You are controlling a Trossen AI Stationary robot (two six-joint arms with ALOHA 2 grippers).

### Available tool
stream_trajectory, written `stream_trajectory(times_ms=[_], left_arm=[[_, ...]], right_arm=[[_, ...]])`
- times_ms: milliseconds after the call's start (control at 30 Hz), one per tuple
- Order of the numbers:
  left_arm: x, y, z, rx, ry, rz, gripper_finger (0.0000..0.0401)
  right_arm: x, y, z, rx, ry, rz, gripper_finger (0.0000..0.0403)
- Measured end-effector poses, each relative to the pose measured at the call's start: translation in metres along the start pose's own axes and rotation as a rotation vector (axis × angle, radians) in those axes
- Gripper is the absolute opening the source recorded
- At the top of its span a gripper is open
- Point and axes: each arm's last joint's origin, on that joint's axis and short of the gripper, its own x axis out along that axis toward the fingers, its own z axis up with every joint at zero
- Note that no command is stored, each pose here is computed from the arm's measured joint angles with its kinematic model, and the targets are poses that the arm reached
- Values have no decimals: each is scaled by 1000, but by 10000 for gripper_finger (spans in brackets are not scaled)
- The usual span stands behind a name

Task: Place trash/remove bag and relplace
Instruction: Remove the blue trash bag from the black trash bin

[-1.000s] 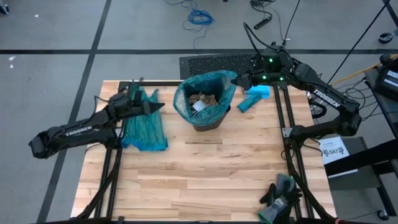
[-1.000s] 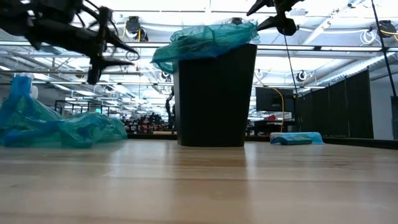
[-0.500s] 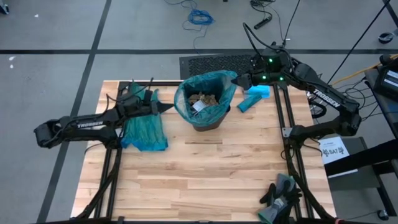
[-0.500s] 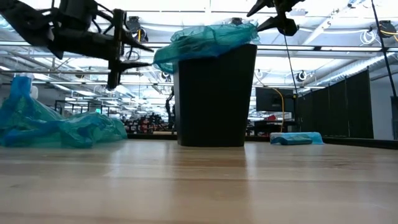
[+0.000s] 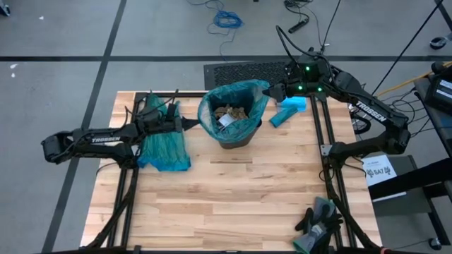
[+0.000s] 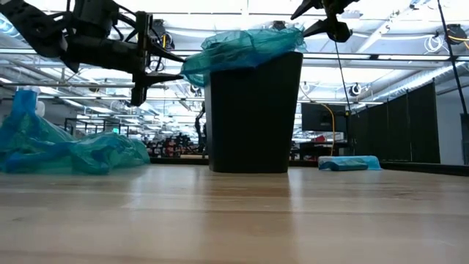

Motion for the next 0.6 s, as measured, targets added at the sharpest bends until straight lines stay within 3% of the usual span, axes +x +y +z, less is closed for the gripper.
stream_trajectory(times_ms=[100, 367, 467, 600], left_arm=[[0, -1, 1, 27, -8, -9, 155], [-2, -18, 10, 125, -117, -170, 147], [-1, -15, 9, 102, -89, -146, 115], [1, -12, 7, 96, -60, -145, 32]], right_arm=[[0, 0, 0, 0, 0, 0, 238], [0, 0, 0, 0, 0, 0, 238], [0, 0, 0, 0, 0, 0, 238], [0, 0, 0, -4, 0, 0, 238]])
